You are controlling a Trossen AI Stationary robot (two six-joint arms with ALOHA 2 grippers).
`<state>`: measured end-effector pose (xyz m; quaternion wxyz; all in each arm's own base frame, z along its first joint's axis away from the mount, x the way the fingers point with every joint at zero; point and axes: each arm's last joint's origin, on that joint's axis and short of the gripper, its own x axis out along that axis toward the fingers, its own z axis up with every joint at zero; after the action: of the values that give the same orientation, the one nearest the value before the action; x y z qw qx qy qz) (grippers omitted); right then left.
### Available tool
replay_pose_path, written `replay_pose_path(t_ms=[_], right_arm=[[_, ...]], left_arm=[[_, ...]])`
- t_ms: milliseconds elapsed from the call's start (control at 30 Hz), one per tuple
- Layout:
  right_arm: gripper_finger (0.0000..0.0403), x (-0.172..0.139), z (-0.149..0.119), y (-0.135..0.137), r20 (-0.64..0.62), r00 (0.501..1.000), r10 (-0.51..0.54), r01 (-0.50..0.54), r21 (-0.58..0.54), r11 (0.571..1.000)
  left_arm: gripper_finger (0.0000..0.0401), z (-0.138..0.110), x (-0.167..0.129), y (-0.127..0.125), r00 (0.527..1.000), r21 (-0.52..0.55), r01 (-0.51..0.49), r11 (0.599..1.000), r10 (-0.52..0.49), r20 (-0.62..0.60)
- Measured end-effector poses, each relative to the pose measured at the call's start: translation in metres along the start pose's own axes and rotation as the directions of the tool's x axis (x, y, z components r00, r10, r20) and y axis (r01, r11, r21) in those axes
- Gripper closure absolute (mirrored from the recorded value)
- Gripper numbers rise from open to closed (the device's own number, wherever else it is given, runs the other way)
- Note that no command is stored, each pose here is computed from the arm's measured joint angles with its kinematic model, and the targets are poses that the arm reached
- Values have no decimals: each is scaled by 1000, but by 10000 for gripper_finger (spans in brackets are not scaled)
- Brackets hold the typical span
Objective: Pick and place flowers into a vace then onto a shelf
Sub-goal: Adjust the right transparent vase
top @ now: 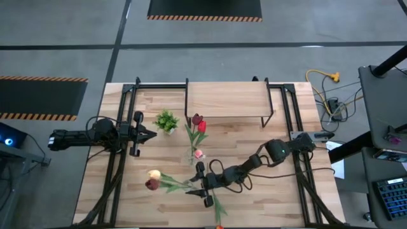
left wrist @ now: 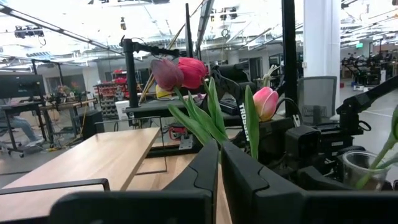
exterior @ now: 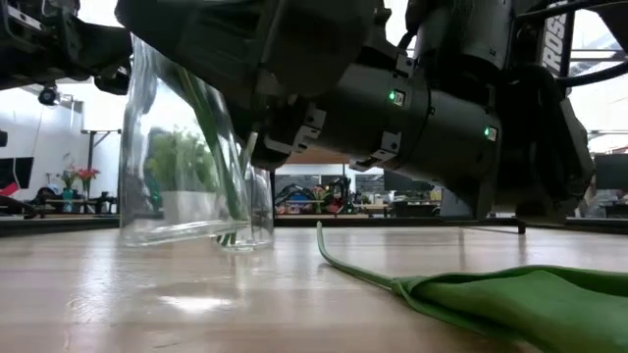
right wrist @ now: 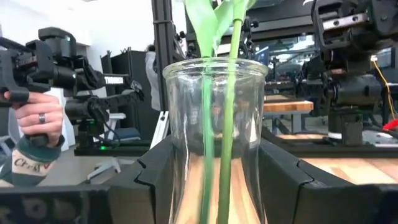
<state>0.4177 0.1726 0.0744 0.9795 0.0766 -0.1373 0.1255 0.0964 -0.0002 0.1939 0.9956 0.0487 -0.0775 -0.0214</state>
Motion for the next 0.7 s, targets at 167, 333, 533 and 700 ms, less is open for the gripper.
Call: replay_pose_path(t_ms=[167,333,533,700], right_arm=[[242,-8,-5,-2,-30,1000,-5,5,1,1000],[242,-14,-8,-3,-53,999,-7,7,-3,1000],[239,-16,-9,-4,-59,998,-7,7,-12,1000],[239,-17,-9,-4,-61,998,-3,1,-31,1000]], left_arm=[[398,0,0,0,1000,0,0,1000,0,0],[398,0,0,0,1000,0,0,1000,0,0],[398,0,0,0,1000,0,0,1000,0,0],[398,0,0,0,1000,0,0,1000,0,0]])
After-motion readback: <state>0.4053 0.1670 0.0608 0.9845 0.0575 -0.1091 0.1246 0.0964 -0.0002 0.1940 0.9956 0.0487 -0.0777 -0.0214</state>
